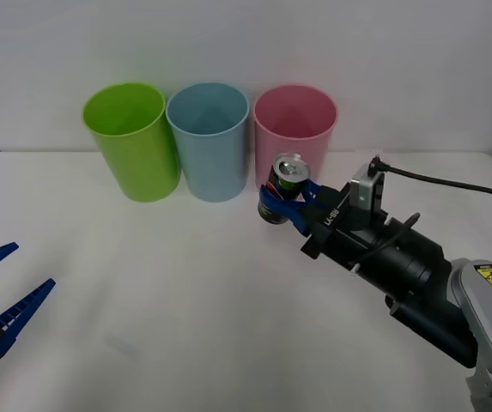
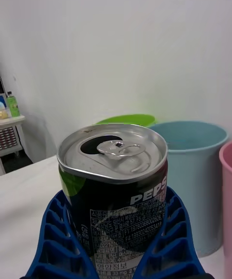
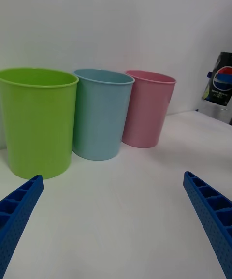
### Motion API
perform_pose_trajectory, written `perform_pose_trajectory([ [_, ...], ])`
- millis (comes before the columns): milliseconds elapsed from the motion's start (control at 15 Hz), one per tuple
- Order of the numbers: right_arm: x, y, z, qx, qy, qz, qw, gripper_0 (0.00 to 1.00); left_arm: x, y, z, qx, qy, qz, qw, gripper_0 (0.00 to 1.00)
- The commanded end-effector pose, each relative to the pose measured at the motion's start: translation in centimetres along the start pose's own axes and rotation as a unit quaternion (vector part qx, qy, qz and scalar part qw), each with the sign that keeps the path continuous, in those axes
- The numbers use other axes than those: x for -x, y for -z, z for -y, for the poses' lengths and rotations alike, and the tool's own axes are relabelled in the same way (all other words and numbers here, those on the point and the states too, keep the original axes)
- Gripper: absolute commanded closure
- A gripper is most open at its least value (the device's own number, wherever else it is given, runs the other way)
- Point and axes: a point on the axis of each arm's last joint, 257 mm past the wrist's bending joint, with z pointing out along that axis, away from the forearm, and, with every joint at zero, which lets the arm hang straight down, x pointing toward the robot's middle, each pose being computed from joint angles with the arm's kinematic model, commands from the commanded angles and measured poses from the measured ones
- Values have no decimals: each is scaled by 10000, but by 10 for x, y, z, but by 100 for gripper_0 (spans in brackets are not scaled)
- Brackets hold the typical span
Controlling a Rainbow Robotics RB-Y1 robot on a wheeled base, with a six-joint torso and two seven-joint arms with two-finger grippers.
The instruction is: Grasp the object on the table and drop it into the matching bin: aluminum can to the light blue bin, PET bottle to the pink bin.
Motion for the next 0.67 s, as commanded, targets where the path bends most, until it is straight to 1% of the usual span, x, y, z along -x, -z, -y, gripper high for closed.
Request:
perform_pose_trajectory([
  [67,18,-15,2,88,166,95,9998,100,0,0,0,0,0,0,10000,0],
  [133,25,-22,5,100,225,111,9996,100,0,0,0,0,0,0,10000,0],
  [200,32,-30,6,158,92,137,9997,100,0,0,0,0,0,0,10000,0],
  [267,38,-40,8,220,18,151,9996,100,0,0,0,0,0,0,10000,0],
  [667,55,-105,42,410,89,53,9991,100,0,0,0,0,0,0,10000,0],
])
